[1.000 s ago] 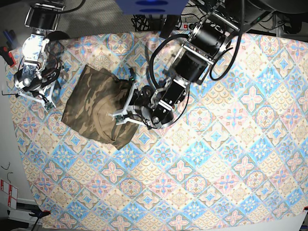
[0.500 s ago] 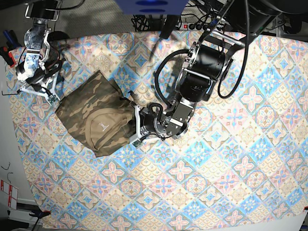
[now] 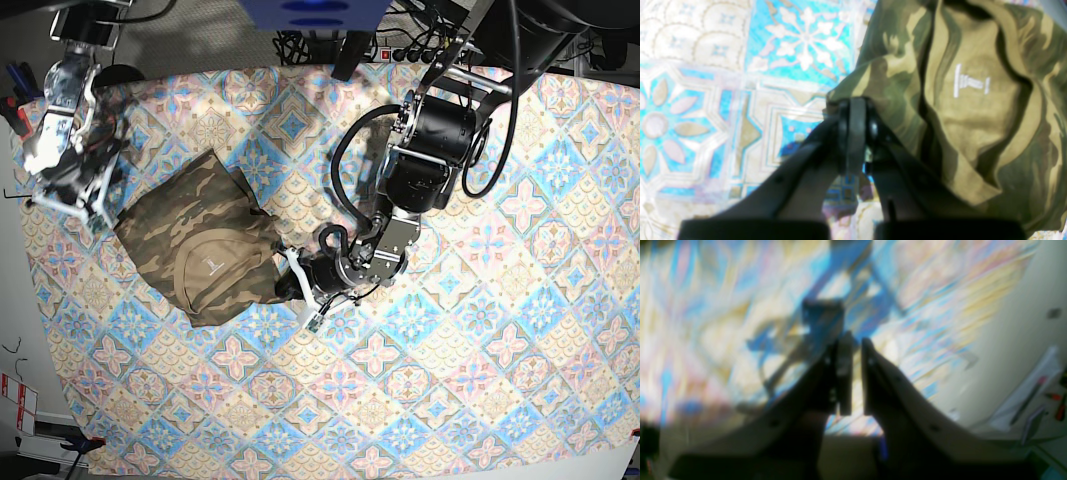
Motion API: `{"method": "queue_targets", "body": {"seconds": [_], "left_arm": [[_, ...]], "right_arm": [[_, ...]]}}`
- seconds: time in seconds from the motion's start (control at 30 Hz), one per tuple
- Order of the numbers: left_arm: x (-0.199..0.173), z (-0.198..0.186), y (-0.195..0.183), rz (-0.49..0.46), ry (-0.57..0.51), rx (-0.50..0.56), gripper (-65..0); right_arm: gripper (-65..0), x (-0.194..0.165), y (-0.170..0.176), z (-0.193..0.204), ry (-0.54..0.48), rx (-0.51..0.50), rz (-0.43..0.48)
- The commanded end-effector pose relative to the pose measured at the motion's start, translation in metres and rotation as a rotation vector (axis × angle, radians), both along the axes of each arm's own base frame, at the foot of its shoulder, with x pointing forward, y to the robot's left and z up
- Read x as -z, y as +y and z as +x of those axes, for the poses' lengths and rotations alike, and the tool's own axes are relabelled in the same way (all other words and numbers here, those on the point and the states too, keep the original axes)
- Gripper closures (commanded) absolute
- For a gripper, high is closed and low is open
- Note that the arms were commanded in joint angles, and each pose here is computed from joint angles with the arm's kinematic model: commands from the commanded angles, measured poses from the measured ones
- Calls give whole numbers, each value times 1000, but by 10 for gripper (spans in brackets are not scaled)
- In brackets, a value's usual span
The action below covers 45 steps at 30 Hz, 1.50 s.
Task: Fold the T-shirt properly
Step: 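Release the bundle and pat it flat with both grippers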
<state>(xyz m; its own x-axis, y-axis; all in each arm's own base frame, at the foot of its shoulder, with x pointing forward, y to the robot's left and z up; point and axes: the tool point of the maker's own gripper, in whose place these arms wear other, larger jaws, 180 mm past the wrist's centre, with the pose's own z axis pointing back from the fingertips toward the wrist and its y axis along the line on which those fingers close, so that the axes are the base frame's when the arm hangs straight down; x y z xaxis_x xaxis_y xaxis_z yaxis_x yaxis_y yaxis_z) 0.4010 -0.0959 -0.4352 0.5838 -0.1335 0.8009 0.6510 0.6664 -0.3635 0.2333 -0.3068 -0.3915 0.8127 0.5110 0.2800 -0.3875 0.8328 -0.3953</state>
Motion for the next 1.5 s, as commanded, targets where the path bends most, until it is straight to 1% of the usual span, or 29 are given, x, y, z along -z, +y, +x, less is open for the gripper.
{"method": "queue_targets", "body": {"seconds": [0.0, 0.03, 0.13, 0.2, 0.23, 0.37, 0.4, 0.47, 0.57, 0.7, 0.8, 0.83, 0.9, 1.0, 1.1, 1.23, 1.27, 1.33, 1.47], "left_arm": [[-17, 10, -8, -26, -38, 13, 0], [-11, 2, -11, -4, -26, 37, 0], [-6, -24, -30, 53, -58, 156, 0], [-15, -43, -48, 67, -111, 229, 0], [-25, -47, -55, 66, -145, 251, 0], [-60, -65, -66, 101, -227, 295, 0], [-64, -69, -65, 117, -232, 301, 0], [-68, -75, -51, 169, -250, 306, 0], [-77, -84, -38, 207, -279, 304, 0], [-86, -89, -13, 285, -316, 300, 0], [-96, -89, 4, 346, -351, 297, 0], [-98, -91, 9, 368, -353, 298, 0], [-101, -94, 14, 396, -354, 299, 0], [-99, -96, 18, 429, -338, 303, 0], [-96, -96, 22, 444, -331, 305, 0], [-93, -94, 29, 463, -332, 305, 0], [-93, -93, 30, 468, -331, 304, 0], [-88, -93, 31, 472, -317, 304, 0], [-71, -95, 34, 483, -269, 313, 0]], "right_arm": [[-40, -17, -12, 13, -53, 6, -39], [-40, -21, -16, 18, -64, 10, -61], [-41, -39, -27, 37, -103, 14, -143], [-41, -40, -22, 47, -127, 13, -137], [-41, -39, -22, 52, -134, 14, -135], [-41, -29, -15, 76, -146, -16, -103], [-41, -24, -13, 80, -139, -24, -89], [-41, -14, -9, 88, -138, -32, -53], [-41, -1, -3, 102, -154, -41, 18], [-41, 22, 10, 124, -171, -45, 146], [-41, 44, 21, 133, -179, -43, 253], [-41, 53, 25, 133, -171, -40, 285], [-41, 69, 29, 130, -136, -43, 308], [-41, 91, 29, 117, -63, -50, 297], [-41, 97, 28, 109, -29, -61, 271], [-41, 120, 17, 63, 116, -35, 207], [-41, 120, 11, 54, 145, -32, 171], [-41, 109, -4, 42, 160, -29, 88], [-41, 86, -2, 27, 157, -33, -24]]}}
